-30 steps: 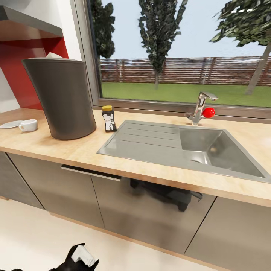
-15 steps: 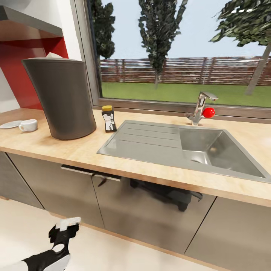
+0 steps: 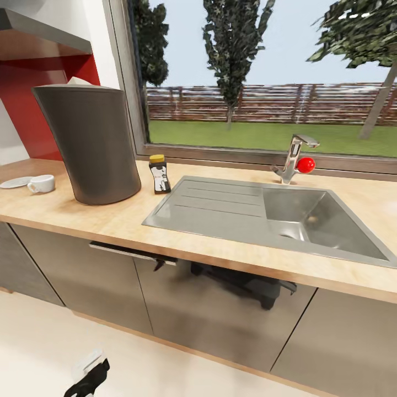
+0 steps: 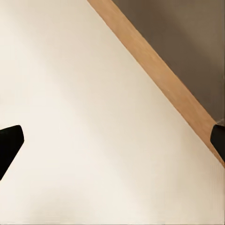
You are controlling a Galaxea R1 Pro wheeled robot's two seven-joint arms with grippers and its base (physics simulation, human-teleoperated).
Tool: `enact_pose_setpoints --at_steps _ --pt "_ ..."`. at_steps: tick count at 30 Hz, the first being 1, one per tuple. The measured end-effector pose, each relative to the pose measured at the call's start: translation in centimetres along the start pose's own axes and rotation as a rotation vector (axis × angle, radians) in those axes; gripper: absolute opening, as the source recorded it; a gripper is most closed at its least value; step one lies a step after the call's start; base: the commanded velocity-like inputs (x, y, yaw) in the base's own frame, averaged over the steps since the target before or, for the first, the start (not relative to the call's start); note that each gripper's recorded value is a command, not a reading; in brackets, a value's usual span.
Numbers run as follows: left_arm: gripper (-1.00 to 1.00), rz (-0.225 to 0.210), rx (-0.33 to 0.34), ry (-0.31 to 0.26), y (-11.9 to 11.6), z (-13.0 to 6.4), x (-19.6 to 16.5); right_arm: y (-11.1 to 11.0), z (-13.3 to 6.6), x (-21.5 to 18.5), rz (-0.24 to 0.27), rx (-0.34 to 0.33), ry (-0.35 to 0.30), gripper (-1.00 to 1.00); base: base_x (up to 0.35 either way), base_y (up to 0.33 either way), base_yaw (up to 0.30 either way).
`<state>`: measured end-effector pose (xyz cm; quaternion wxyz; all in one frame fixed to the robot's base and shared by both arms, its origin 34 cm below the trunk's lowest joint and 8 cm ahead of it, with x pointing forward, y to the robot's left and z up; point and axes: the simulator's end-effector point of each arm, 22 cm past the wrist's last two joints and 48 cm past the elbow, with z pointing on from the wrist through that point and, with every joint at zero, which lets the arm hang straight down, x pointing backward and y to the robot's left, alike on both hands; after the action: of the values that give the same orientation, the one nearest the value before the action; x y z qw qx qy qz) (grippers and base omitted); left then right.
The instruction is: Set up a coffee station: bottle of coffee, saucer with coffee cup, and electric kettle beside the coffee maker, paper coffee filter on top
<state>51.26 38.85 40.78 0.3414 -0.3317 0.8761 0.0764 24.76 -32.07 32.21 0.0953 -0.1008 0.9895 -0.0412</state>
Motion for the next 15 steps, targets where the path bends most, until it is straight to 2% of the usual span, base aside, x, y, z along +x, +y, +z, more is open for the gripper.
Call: enact_pose_setpoints --at_steps 8,13,15 --pt "1.0 -0.001 0.0 0.076 1.3 -1.7 5.6 0.0 0.0 0.0 0.0 0.0 0.0 1.0 0.0 0.0 0.0" --pt "1.0 0.001 0.005 0.078 1.6 -1.8 6.0 0.0 0.0 0.0 0.0 -0.001 0.001 1.0 0.0 0.0 0.0" --pt "1.0 0.017 0.0 0.066 2.5 -1.5 5.2 0.0 0.0 0.0 0.0 -0.001 0.0 1.0 0.0 0.0 0.0"
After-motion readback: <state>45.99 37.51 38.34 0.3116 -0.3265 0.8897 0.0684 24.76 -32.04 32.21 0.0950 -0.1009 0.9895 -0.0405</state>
